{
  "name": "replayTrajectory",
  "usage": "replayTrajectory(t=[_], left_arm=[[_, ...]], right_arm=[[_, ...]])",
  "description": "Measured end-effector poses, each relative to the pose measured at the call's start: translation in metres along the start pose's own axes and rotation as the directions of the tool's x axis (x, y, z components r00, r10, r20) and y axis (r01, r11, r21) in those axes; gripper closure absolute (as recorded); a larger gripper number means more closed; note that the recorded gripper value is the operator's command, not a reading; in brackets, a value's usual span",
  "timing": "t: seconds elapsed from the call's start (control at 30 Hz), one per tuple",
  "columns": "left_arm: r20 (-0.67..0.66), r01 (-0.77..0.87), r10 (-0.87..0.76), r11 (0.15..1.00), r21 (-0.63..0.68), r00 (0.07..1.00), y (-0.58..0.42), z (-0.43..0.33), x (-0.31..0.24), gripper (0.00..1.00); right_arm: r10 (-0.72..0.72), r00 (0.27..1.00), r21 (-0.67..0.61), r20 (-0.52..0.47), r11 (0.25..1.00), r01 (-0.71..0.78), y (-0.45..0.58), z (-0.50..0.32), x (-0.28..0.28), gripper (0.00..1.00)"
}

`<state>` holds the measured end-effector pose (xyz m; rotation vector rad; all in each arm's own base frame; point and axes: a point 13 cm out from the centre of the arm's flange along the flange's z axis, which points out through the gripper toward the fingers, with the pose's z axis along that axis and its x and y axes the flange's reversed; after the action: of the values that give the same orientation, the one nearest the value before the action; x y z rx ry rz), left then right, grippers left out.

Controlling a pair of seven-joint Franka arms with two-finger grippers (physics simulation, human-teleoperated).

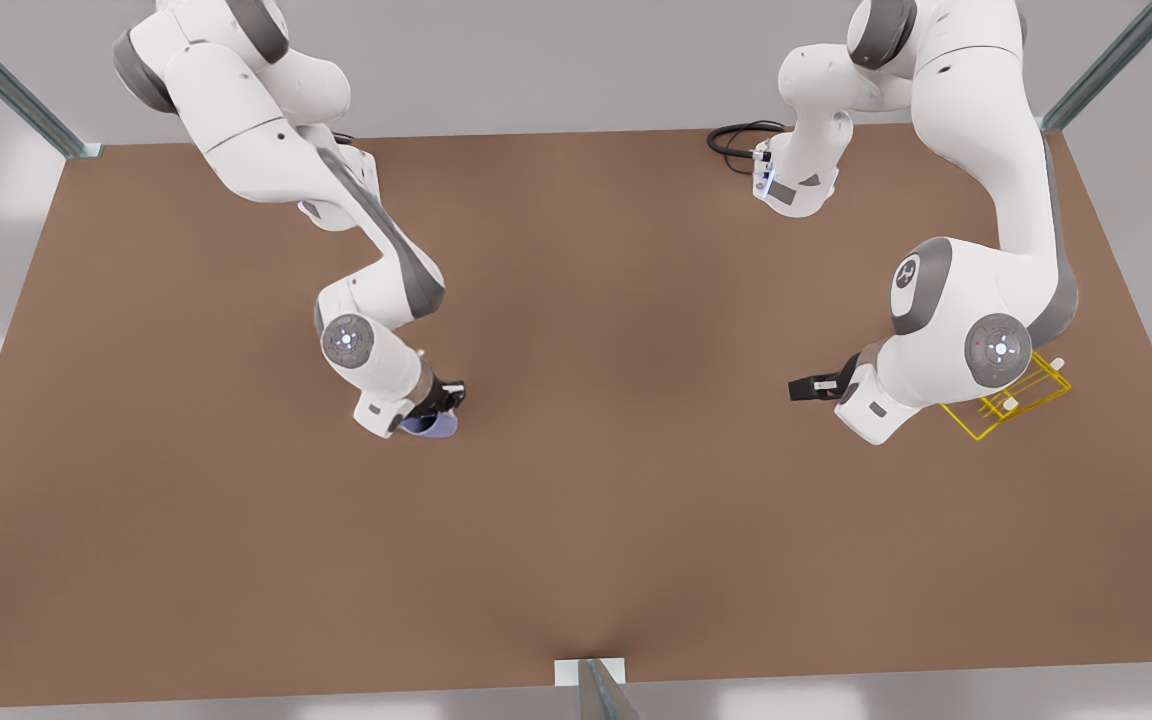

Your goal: Place the cup on the cup holder

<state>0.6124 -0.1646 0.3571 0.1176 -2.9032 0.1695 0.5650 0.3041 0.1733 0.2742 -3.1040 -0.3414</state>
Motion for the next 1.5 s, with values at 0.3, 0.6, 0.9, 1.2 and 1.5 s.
replayTrajectory(t=[0.3,0.6,0.9,1.2,1.5], left_arm=[[0.000,0.001,-0.001,1.000,-0.001,1.000,0.000,0.000,0.000,0.00],[-0.001,0.003,-0.003,1.000,-0.001,1.000,0.000,0.000,0.000,0.00],[-0.002,0.004,-0.004,1.000,-0.001,1.000,0.001,0.000,0.000,0.00],[-0.002,0.005,-0.005,1.000,-0.001,1.000,0.001,0.000,0.000,0.00],[-0.002,0.005,-0.005,1.000,-0.002,1.000,0.001,0.000,0.000,0.00]], right_arm=[[0.211,0.977,-0.417,0.007,0.889,-0.189,0.119,0.019,-0.094,0.79],[0.316,0.936,-0.623,-0.152,0.705,-0.339,0.191,0.046,-0.108,0.79],[0.359,0.914,-0.652,-0.188,0.650,-0.389,0.214,0.084,-0.125,0.79],[0.357,0.902,-0.630,-0.242,0.649,-0.426,0.222,0.117,-0.107,0.79],[0.295,0.927,-0.615,-0.233,0.694,-0.375,0.231,0.134,-0.090,0.70]])
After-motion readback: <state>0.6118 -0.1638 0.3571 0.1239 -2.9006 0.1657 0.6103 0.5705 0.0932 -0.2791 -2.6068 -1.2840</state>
